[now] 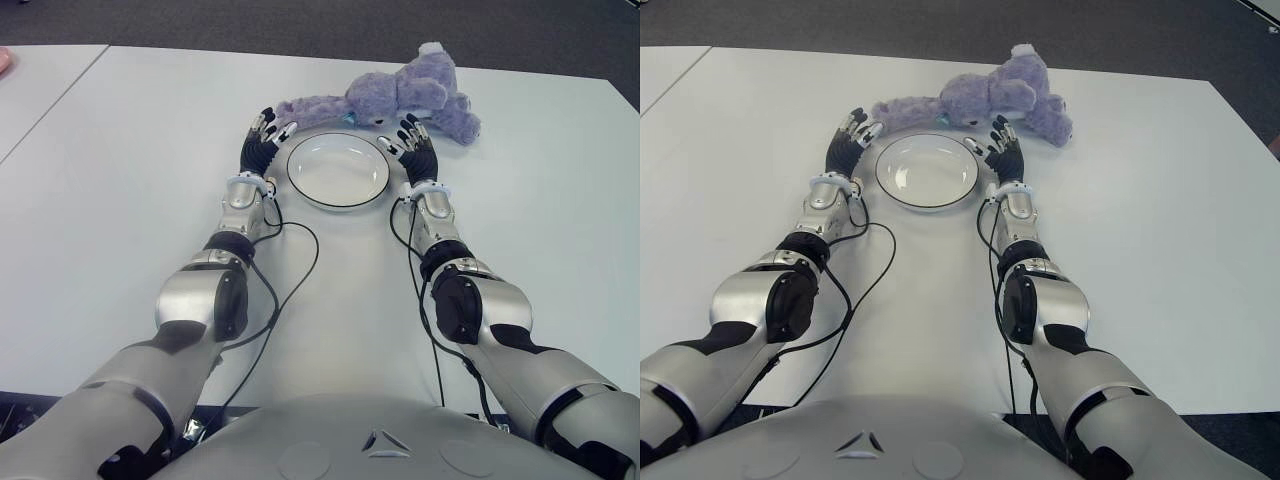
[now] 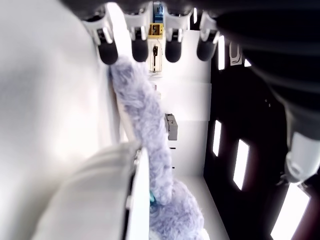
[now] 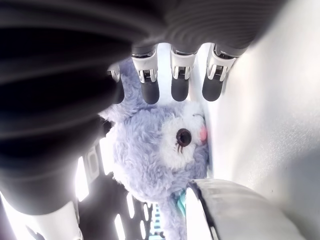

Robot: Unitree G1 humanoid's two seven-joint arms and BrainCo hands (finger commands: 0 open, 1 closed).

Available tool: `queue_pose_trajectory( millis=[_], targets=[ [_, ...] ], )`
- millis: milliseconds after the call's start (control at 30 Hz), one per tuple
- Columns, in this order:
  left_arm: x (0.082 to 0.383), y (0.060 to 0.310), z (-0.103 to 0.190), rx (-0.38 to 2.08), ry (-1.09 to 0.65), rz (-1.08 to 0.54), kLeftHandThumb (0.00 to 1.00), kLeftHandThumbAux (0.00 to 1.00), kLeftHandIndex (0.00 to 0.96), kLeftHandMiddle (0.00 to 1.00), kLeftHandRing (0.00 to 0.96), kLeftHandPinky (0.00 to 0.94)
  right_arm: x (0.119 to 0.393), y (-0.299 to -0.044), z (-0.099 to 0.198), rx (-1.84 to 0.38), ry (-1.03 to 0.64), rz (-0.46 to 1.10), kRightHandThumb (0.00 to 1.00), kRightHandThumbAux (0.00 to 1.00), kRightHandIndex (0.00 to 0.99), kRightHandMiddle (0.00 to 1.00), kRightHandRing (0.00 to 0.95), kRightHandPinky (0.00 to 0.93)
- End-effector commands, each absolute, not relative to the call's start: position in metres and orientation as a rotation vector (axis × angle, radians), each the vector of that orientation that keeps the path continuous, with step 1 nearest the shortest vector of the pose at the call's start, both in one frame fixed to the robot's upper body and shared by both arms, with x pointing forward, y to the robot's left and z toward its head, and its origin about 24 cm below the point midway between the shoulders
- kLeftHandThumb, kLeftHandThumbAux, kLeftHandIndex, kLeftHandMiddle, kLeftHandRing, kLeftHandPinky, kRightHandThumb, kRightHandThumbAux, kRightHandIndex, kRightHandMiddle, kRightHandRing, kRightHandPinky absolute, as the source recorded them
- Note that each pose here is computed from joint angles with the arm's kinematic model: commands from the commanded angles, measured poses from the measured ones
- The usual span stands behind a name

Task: Put the doll into the plate.

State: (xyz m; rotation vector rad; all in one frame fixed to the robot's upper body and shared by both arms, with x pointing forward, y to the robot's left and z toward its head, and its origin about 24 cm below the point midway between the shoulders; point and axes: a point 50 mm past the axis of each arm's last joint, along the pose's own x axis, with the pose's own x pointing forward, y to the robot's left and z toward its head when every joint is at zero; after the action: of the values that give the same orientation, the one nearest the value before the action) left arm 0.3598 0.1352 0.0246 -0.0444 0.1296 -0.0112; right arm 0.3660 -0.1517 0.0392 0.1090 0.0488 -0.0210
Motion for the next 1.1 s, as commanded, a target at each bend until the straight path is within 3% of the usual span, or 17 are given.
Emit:
queue_pose_trajectory(
  millis=[33, 533, 1100],
  targets=[
    [0.2858, 0.1275, -0.0742, -0.104, 0.597, 0.001, 0.0, 0.573, 0.0, 0.0, 0.0, 0.0, 0.2893, -0.1559, -0.0676, 0.192, 0.499, -0.089, 0.023, 0.814, 0.052, 0.044, 0.024, 0.047],
    [0.286, 0.1271, -0.0739, -0.091, 0.594, -0.006, 0.0, 0.569, 0.0, 0.0, 0.0, 0.0, 0.2892, -0.1565, -0.0676, 0.18, 0.499, -0.096, 0.03, 0.808, 0.057, 0.049, 0.031, 0.05],
    [0.286, 0.1293, -0.0741, -0.095, 0.597, 0.002, 0.0, 0.564, 0.0, 0.0, 0.0, 0.0, 0.2914, -0.1558, -0.0628, -0.062, 0.451, -0.074, 0.003, 0.775, 0.046, 0.033, 0.016, 0.032]
  ],
)
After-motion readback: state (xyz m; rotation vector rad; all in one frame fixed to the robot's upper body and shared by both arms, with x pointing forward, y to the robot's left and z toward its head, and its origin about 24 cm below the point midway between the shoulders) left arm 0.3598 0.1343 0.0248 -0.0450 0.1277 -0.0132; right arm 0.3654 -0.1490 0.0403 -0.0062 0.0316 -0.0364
